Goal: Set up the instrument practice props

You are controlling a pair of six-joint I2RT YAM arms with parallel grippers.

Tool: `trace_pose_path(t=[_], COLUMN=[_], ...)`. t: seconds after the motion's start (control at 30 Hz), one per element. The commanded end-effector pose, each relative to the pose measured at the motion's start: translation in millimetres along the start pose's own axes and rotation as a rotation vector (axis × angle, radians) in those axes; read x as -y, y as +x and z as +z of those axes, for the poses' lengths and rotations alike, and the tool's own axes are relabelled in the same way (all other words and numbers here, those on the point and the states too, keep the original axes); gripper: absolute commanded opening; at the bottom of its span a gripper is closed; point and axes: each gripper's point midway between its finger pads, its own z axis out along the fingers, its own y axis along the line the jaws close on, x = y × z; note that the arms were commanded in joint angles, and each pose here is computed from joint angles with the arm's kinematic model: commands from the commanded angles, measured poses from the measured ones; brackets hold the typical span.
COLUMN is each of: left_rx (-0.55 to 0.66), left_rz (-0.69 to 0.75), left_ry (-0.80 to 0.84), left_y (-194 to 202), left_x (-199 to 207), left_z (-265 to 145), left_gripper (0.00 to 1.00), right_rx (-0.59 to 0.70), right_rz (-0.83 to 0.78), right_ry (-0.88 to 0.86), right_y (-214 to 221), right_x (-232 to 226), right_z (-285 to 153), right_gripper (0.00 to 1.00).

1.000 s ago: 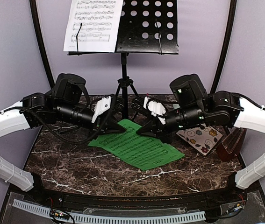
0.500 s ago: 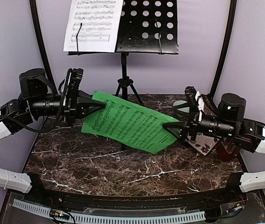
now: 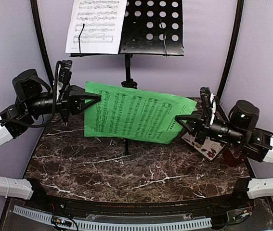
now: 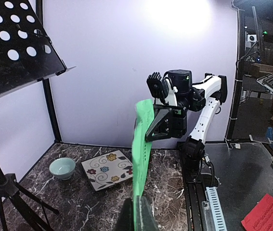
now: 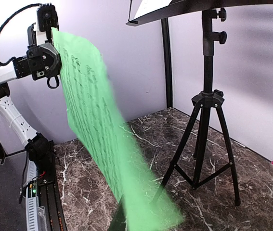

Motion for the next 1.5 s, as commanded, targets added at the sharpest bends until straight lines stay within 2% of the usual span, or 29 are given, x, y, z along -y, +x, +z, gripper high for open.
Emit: trace_pose_path(t=[0.0, 0.03, 0.13, 0.23, 0.3, 0.37, 0.5, 0.67, 0.8, 0.87, 1.03, 1.2, 1.47], left_rx=[-0.027, -0.063, -0.196, -0.315, -0.367, -0.408, -0.445, -0.561, -0.559, -0.555, -0.587, -0.629, -0.649], left_rz=[-0.037, -0.041, -0.008, 0.020, 0.047, 0.078, 0.083, 0.196, 0.214, 0.211, 0.240, 0.298, 0.314], left_ry=[-0.002, -0.047, -0.175, -0.295, -0.337, -0.353, -0.250, -0.159, -0.092, -0.039, 0.034, 0.055, 0.128], left_y=[13, 22, 46, 56, 57, 56, 59, 78, 84, 87, 96, 107, 118], left_x=[-2, -10, -33, -55, -62, -65, -53, -35, -25, -16, -1, 5, 21], left_z=[-1, -1, -5, -13, -19, -23, -10, 13, 35, 44, 57, 66, 75], left_gripper=[0.01, 0.10, 0.54, 0.84, 0.92, 0.93, 0.98, 0.99, 0.98, 0.94, 0.75, 0.63, 0.27], right_rx=[0.064, 0.038, -0.089, -0.257, -0.361, -0.462, -0.550, -0.633, -0.645, -0.654, -0.708, -0.729, -0.705], right_rz=[-0.035, -0.044, -0.078, -0.089, -0.091, -0.087, -0.117, -0.161, -0.185, -0.186, -0.205, -0.214, -0.234], right_ry=[0.012, 0.020, 0.033, 0.022, 0.008, -0.006, -0.052, -0.095, -0.139, -0.151, -0.161, -0.176, -0.186], right_y=[-31, -28, -13, 6, 19, 32, 29, 32, 27, 26, 31, 34, 21], right_x=[0, 2, 7, 9, 9, 9, -3, -20, -35, -39, -44, -51, -57], right_z=[-4, -3, 7, 18, 23, 25, 33, 42, 47, 49, 51, 52, 51], right_gripper=[0.00, 0.00, 0.00, 0.00, 0.00, 0.00, 0.00, 0.00, 0.00, 0.00, 0.00, 0.00, 0.00])
